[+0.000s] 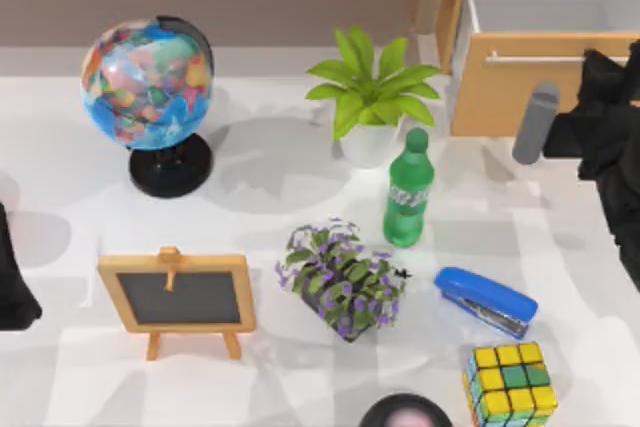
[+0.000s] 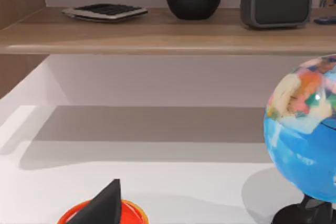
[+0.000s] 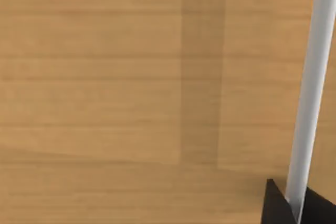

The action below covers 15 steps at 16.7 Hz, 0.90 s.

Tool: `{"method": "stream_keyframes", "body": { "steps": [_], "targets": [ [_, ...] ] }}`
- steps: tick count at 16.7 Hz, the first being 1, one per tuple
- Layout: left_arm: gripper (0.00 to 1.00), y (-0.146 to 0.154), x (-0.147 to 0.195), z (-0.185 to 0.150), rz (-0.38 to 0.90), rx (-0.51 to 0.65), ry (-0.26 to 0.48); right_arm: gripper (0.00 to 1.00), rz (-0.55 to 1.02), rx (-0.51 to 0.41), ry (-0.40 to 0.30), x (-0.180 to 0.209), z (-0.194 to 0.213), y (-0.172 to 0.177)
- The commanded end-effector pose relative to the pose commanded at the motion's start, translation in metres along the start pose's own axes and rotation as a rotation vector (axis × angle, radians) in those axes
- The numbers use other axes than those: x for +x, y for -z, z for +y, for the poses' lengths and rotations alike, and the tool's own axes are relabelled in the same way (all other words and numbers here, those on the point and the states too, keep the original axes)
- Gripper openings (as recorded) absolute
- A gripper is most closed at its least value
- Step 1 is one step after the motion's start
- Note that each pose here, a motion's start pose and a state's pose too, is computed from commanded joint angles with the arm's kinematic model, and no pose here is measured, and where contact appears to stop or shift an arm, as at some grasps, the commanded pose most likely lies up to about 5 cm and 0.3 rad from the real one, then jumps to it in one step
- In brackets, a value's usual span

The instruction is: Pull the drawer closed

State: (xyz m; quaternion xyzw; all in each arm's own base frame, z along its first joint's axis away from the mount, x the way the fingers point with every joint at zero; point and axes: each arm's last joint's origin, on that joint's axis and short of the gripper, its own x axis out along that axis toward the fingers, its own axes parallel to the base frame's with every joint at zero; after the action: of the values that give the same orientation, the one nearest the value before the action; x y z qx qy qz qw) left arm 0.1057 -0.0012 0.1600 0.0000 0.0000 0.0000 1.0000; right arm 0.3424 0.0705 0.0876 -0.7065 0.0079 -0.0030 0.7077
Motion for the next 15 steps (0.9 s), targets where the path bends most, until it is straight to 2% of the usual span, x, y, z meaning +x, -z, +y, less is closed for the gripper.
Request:
{"method": "stream_keyframes", "body": {
  "steps": [5,11,15],
  "targets": [
    [1.00,0.000,0.000,0.000,0.000,0.000,0.000,0.00,-0.005,0.001,-0.002,0.032,0.000,0.000],
    [1.00,0.000,0.000,0.000,0.000,0.000,0.000,0.00,-0.005,0.004,-0.002,0.034,-0.001,-0.001],
    [1.00,0.000,0.000,0.000,0.000,0.000,0.000,0.00,-0.001,0.003,0.000,0.053,-0.001,-0.001]
  ]
}}
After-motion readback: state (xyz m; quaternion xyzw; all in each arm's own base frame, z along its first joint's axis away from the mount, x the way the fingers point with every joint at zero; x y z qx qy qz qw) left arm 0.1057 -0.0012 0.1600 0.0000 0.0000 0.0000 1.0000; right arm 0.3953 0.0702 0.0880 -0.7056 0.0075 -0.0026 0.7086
